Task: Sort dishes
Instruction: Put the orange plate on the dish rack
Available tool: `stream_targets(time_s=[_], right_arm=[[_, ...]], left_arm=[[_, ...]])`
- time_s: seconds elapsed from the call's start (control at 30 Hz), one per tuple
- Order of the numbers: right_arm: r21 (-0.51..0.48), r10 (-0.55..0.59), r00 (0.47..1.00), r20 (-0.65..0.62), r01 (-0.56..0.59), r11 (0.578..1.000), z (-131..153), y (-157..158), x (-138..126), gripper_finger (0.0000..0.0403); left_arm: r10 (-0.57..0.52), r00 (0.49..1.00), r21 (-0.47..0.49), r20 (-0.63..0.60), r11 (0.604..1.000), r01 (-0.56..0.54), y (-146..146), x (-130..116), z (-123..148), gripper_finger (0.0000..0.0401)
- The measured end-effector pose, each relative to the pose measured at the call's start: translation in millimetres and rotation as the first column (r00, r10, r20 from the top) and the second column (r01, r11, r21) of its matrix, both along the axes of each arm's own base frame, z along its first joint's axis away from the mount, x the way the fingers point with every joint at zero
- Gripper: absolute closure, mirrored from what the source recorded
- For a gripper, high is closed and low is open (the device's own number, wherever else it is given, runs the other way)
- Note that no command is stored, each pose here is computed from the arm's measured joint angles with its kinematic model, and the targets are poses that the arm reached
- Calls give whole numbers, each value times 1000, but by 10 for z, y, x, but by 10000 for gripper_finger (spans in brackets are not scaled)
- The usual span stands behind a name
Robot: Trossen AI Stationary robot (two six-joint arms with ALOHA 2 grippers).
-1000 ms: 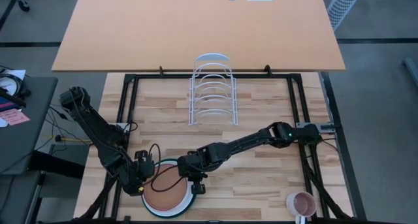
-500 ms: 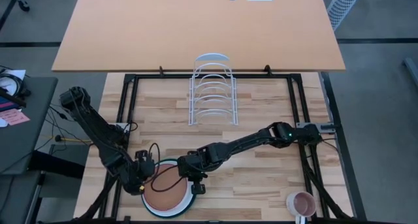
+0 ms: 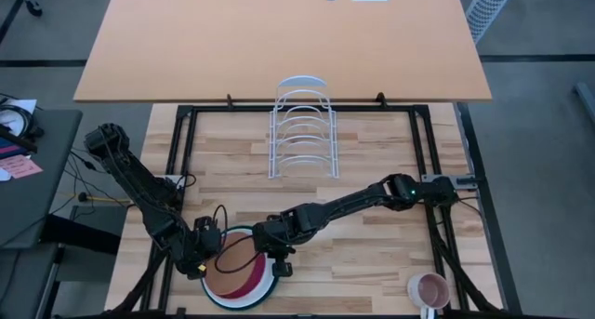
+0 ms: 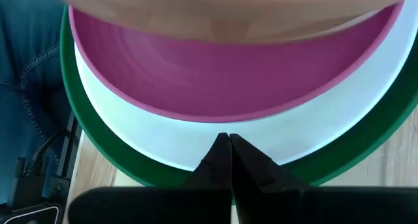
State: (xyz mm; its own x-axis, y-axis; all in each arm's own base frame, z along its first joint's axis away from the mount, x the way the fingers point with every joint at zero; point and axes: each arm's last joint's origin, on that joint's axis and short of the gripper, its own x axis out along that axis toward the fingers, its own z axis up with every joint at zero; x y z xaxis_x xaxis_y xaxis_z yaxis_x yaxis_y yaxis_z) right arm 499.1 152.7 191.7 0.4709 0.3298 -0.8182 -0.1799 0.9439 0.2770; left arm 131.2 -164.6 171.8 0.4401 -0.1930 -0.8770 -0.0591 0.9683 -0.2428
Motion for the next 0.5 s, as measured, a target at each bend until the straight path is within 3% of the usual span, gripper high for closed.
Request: stream_targets(time_s=[0.17,0.3,0.5], right_arm=[[-20,24,1000,-19,-24,1000,49,-1,-30,403],[-30,25,999,-22,-26,999,304,-11,-51,402],[-59,87,982,166,-78,995,700,82,-11,372]], left_arm=[[2,1000,2,4,1000,-2,0,1,0,401],[0,1000,5,9,1000,0,0,2,0,401],[7,1000,13,21,1000,-7,2,6,1,401]])
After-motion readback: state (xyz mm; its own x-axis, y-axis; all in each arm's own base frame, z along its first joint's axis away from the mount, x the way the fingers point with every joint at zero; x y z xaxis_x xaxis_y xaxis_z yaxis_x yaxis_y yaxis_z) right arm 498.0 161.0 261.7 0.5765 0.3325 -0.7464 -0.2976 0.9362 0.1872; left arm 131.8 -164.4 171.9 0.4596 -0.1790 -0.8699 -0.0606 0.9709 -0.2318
